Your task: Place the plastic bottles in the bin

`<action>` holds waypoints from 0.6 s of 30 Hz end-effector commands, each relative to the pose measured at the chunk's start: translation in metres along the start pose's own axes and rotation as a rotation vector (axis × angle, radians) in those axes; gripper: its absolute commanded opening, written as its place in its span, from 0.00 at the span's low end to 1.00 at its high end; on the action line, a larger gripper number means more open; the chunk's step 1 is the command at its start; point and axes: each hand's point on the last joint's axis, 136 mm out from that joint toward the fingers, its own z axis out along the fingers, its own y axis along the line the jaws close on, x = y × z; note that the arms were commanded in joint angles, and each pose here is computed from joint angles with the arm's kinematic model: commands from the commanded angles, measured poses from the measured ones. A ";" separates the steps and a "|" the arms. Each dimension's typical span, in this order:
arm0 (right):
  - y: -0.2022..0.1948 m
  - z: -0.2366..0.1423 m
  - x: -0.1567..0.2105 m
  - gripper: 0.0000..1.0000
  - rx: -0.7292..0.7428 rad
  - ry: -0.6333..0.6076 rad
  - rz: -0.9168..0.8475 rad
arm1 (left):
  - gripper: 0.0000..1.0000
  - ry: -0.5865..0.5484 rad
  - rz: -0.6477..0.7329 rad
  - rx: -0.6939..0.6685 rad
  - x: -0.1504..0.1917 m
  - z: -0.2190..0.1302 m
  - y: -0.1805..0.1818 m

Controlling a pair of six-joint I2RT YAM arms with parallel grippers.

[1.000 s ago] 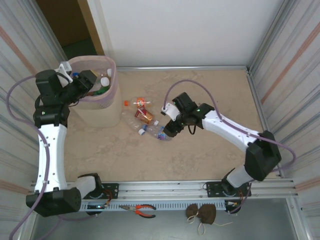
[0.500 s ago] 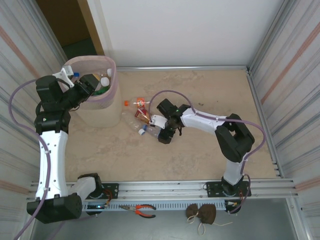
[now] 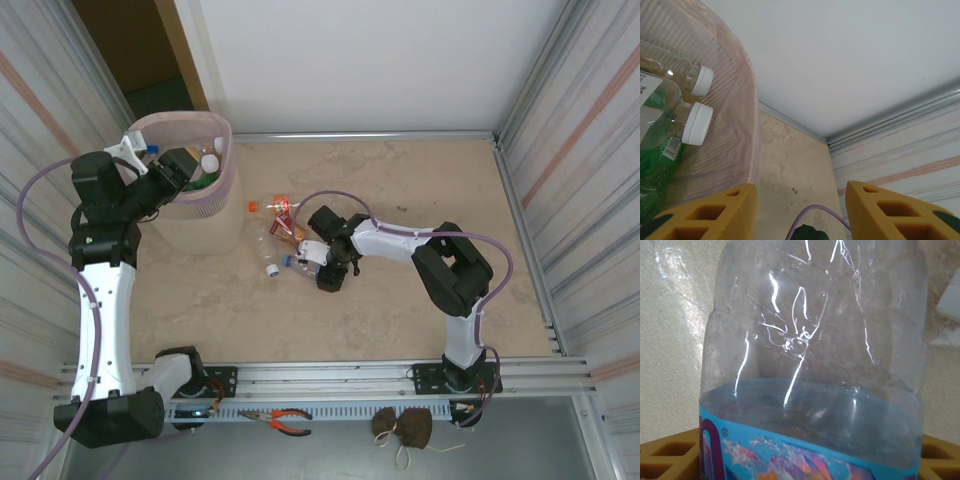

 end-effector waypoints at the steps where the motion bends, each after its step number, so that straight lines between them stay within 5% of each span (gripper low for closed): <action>1: 0.006 -0.004 0.006 0.63 -0.013 0.032 -0.009 | 0.49 -0.007 0.020 0.039 0.001 -0.004 -0.009; 9: 0.008 -0.033 0.016 0.60 0.026 0.004 0.084 | 0.50 0.006 0.024 0.048 0.004 -0.004 -0.010; 18: 0.017 -0.102 -0.005 0.58 0.060 -0.244 0.166 | 0.53 0.075 0.093 0.110 0.019 0.009 -0.024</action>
